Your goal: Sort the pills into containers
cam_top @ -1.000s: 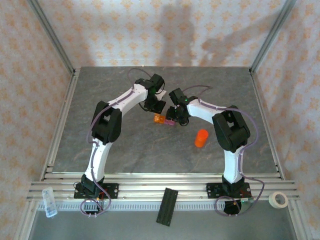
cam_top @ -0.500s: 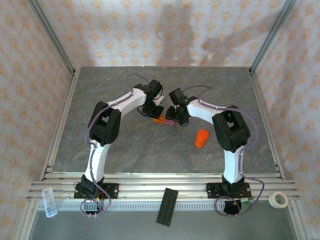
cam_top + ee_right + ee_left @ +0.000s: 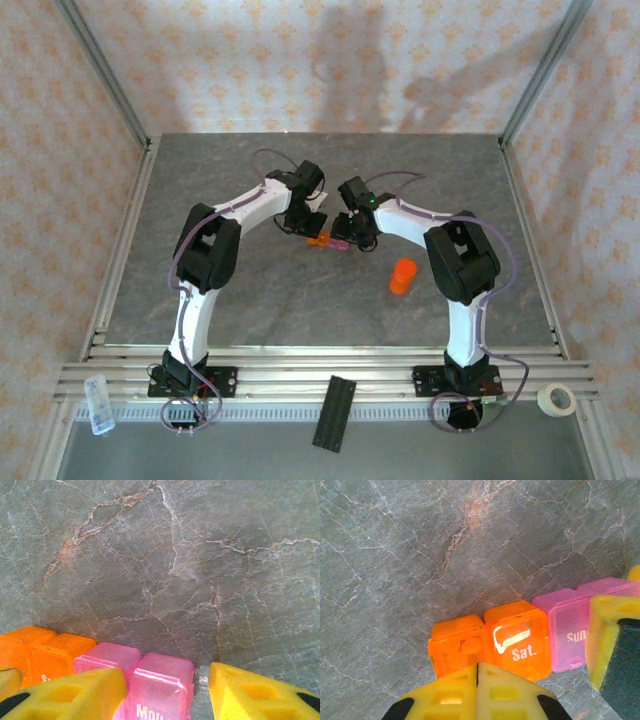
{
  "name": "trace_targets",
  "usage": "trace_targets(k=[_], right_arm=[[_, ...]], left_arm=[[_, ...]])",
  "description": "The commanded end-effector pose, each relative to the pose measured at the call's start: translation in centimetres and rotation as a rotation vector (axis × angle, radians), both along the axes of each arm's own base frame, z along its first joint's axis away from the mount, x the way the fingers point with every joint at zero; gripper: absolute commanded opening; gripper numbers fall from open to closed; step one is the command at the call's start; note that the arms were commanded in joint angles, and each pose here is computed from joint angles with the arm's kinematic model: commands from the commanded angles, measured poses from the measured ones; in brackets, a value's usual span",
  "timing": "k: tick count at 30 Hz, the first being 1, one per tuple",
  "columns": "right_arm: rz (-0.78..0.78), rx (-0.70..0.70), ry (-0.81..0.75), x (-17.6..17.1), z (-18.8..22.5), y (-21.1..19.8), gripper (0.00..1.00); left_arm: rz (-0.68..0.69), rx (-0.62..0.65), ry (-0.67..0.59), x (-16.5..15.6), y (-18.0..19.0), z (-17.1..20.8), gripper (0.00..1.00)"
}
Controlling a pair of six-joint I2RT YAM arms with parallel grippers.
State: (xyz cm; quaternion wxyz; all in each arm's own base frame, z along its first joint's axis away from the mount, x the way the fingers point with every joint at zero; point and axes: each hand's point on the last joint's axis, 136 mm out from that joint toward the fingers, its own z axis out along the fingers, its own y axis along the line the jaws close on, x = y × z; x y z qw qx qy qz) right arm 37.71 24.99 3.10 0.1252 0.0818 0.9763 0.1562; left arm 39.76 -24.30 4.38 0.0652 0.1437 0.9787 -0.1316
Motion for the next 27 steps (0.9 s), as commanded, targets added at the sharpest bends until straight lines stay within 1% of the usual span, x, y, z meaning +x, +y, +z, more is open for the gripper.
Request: trace_targets(k=[1,4,17,22,27], right_arm=[[-0.023,-0.171,0.186,-4.2,-6.7,-3.6,0.51],[-0.022,-0.173,0.186,-4.2,-6.7,-3.6,0.51],[-0.024,-0.175,0.194,-4.2,-7.1,-3.7,0.51],[-0.024,-0.178,0.196,-4.3,-7.3,-3.7,0.51],[-0.026,-0.176,0.202,-4.4,-7.6,-3.7,0.50]], left_arm=[[0.002,0.068,0.035,-1.6,0.8,-1.0,0.00],[-0.005,0.067,0.023,-1.5,0.5,-0.3,0.00],[-0.031,0.098,0.047,-2.2,0.6,-0.2,0.00],[-0.037,0.098,0.040,-2.5,0.6,0.4,0.00],[-0.038,0.114,0.057,-2.7,0.8,-0.6,0.00]])
